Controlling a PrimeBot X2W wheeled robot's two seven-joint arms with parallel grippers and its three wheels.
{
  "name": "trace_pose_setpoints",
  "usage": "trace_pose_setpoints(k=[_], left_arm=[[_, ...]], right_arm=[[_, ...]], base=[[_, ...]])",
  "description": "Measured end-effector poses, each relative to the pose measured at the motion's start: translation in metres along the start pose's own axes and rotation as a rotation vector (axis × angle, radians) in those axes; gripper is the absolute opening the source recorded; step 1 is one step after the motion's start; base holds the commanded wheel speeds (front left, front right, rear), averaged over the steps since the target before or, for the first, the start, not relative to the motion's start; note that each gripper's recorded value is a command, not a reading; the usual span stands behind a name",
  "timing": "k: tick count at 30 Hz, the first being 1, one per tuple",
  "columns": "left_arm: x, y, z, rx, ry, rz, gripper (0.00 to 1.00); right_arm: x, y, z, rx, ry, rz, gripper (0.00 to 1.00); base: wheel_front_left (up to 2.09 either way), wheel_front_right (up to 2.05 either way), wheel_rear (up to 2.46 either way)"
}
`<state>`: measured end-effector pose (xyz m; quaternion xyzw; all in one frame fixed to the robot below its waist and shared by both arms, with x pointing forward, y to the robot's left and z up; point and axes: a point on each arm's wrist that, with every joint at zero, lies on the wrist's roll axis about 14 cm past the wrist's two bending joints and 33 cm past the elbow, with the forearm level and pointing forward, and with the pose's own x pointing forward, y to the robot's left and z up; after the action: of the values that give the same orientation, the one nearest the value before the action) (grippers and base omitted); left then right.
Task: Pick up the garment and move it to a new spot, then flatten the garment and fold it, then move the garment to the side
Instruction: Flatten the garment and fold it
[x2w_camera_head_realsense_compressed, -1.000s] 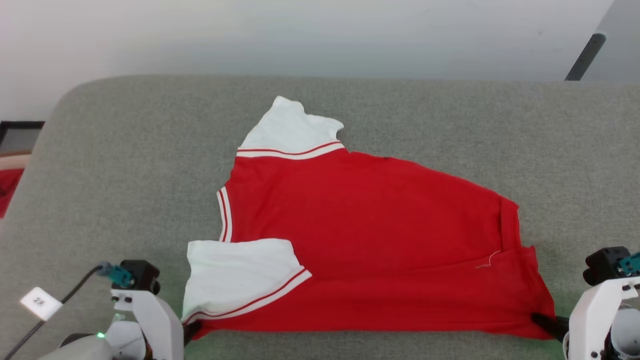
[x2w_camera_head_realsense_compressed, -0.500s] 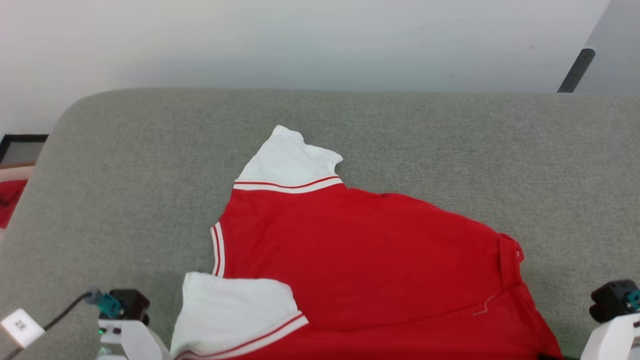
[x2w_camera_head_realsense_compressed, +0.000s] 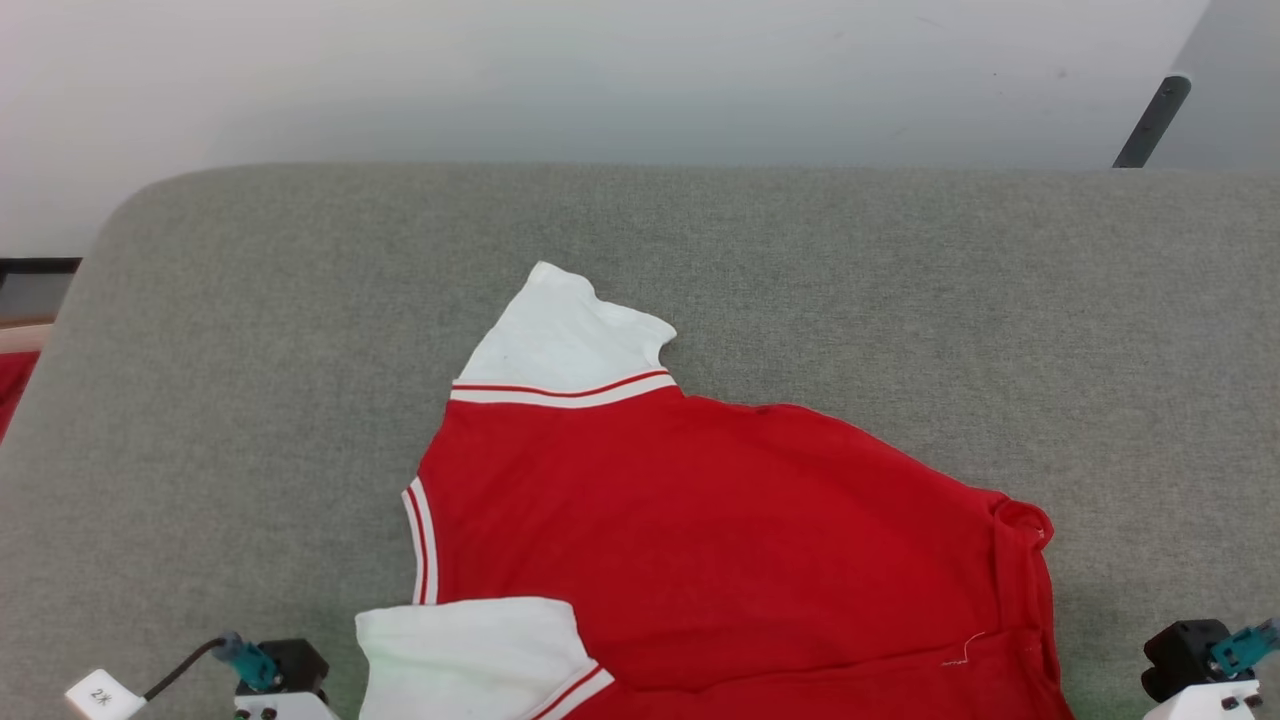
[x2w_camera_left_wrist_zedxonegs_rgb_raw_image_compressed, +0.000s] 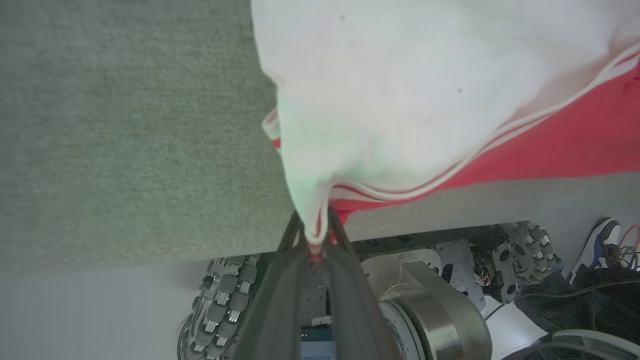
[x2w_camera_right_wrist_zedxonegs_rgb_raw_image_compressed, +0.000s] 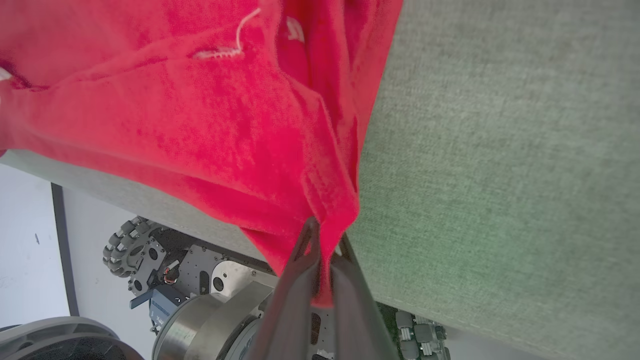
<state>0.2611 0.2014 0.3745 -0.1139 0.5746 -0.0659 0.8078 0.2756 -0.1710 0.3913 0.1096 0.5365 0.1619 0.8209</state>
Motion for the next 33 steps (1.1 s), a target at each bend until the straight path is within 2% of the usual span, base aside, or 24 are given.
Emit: trace_pose_setpoints(k=[4,5,6,7,8,9,10,19,22,28,33], left_arm=[[0.006,0.004,-0.003,-0.019,0.017,0.005,0.0],[0.007,0.005,-0.004,-0.019,0.018,0.002,0.14],[0.008,0.006,-0.003,-0.017,0.013,0.008,0.27],[0.009,0.007,-0.002,-0.018,0.009,0.01,0.4],[0.009,0.008,-0.001,-0.018,0.006,0.01,0.58],[0.009,0.009,-0.001,-0.019,0.002,0.012,0.91],[0.009,0.009,0.0,-0.019,0.001,0.013,1.0],[-0.006,0.015,0.029,0.023,-0.072,0.048,1.0],[-0.018,0.015,0.049,0.067,-0.121,0.066,1.0],[-0.04,-0.004,0.097,0.162,-0.229,0.049,1.0],[-0.058,-0.028,0.154,0.291,-0.396,0.017,1.0]], right_arm=[[0.005,-0.003,-0.003,0.004,0.004,-0.007,0.01],[0.006,-0.002,-0.001,-0.003,-0.001,-0.008,0.41],[0.007,-0.002,0.001,-0.008,-0.008,-0.01,0.91],[0.007,-0.003,0.001,-0.01,-0.011,-0.011,1.0],[0.007,-0.004,0.0,-0.01,-0.008,-0.013,1.0],[0.007,-0.005,0.0,-0.01,-0.011,-0.015,1.0],[0.007,-0.006,0.001,-0.011,-0.015,-0.018,1.0],[-0.006,-0.008,0.022,-0.022,-0.116,-0.028,1.0],[-0.013,-0.006,0.032,-0.032,-0.175,-0.029,1.0],[-0.03,0.002,0.06,-0.068,-0.345,-0.028,1.0],[-0.054,0.013,0.098,-0.153,-0.572,-0.036,1.0]], base=[[0.0,0.0,0.0],[0.0,0.0,0.0],[0.0,0.0,0.0],[0.0,0.0,0.0],[0.0,0.0,0.0],[0.0,0.0,0.0],[0.0,0.0,0.0],[0.0,0.0,0.0],[0.0,0.0,0.0],[0.0,0.0,0.0],[0.0,0.0,0.0]])
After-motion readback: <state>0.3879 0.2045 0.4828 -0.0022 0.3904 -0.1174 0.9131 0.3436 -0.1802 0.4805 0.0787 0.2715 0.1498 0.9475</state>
